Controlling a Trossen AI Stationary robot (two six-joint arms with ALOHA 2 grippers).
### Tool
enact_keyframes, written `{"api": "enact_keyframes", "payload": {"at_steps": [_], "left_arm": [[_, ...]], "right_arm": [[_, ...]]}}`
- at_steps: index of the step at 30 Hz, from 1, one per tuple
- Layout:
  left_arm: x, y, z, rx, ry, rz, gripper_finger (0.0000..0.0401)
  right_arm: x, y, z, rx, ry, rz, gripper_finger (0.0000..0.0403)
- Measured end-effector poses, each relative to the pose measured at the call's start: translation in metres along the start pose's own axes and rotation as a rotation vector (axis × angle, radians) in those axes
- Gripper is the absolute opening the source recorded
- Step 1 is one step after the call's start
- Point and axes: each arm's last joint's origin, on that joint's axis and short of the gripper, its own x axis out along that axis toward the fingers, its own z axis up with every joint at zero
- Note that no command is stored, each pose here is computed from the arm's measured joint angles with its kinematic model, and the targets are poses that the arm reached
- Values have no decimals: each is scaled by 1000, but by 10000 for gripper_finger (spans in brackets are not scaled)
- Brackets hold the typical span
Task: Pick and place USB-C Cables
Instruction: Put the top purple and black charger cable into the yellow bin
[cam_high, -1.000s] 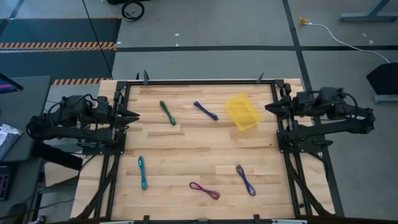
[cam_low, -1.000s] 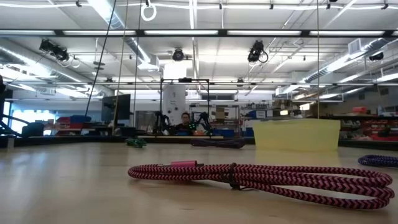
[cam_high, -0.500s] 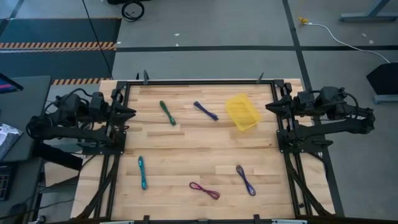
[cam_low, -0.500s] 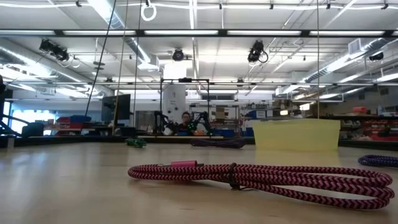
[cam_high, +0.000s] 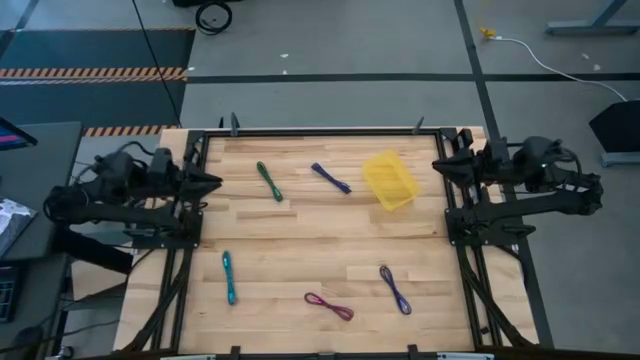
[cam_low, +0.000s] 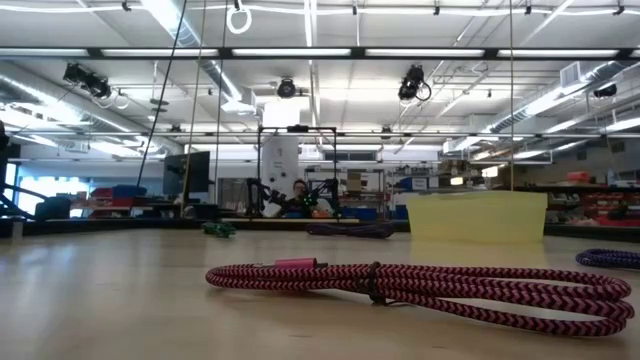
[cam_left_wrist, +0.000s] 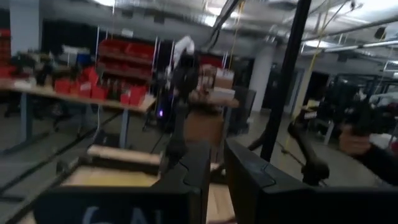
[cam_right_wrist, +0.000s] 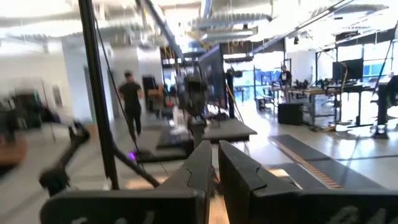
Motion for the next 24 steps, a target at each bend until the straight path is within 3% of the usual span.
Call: {"api": "enact_keyframes", "payload": {"at_steps": [5,11,16,24], "left_arm": [[13,6,-23,5,82,46,53],[34,12,-44,9,180,136,53],[54,16,-59,58,244,202,53],[81,22,-86,127,350,204,53]], "right_arm": [[3,1,6,57,-62,7,37],[14,0,7,-30,-85,-20,39],[44,-2,-17,-26,97,-33,68],[99,-7,-65,-50,353,-82,151]]}}
